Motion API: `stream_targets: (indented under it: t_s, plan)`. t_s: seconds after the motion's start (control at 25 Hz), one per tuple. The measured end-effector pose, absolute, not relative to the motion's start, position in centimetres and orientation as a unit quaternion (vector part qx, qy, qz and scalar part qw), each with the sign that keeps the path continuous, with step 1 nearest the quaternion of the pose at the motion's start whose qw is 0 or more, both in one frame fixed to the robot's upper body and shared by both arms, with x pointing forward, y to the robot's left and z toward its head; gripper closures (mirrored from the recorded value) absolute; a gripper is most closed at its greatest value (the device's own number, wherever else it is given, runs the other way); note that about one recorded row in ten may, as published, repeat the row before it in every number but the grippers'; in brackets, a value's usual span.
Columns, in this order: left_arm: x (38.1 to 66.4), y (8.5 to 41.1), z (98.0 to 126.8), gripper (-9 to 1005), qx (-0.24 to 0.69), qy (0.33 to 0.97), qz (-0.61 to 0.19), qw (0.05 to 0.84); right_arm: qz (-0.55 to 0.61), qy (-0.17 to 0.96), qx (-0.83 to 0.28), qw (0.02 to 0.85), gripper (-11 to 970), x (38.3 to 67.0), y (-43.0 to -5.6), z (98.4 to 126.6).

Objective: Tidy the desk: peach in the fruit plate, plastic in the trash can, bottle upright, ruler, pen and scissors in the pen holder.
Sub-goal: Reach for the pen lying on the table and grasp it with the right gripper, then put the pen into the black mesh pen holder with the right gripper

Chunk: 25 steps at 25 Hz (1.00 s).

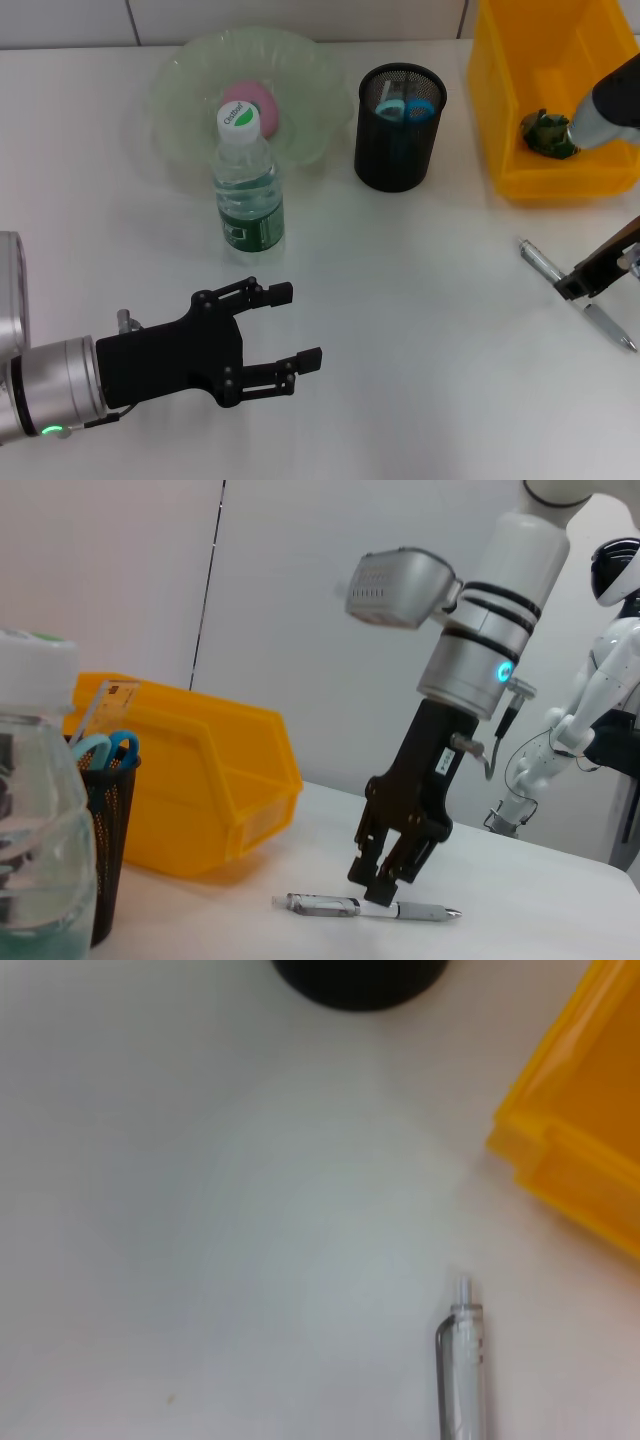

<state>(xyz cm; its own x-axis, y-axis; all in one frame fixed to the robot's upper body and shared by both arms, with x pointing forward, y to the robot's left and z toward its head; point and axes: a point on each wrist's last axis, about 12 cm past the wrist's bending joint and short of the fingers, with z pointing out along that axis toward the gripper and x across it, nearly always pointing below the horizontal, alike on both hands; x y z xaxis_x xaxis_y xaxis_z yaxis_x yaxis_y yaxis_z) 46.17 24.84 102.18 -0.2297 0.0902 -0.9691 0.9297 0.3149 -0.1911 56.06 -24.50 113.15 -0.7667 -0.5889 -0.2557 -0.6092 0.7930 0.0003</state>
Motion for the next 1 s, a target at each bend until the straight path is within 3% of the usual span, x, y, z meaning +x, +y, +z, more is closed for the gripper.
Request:
stream_targets:
  t_s: [0.52, 0.72, 0.84, 1.0]
  plan:
    - [46.0, 24.9, 102.1, 167, 0.391, 0.653, -0.434, 0.482, 0.035, 0.941, -0.315, 0.121, 660, 56.3, -24.3, 111.8]
    - [46.0, 25.0, 102.1, 167, 0.390, 0.653, -0.434, 0.483, 0.042, 0.939, -0.316, 0.129, 736, 56.2, -24.3, 111.8]
    - [45.9, 25.0, 102.1, 167, 0.390, 0.653, -0.434, 0.483, 0.047, 0.939, -0.316, 0.131, 844, 56.2, -24.4, 111.8]
    - [45.9, 25.0, 102.0, 167, 0.390, 0.653, -0.434, 0.483, 0.080, 0.932, -0.314, 0.160, 845, 56.0, -24.8, 112.9]
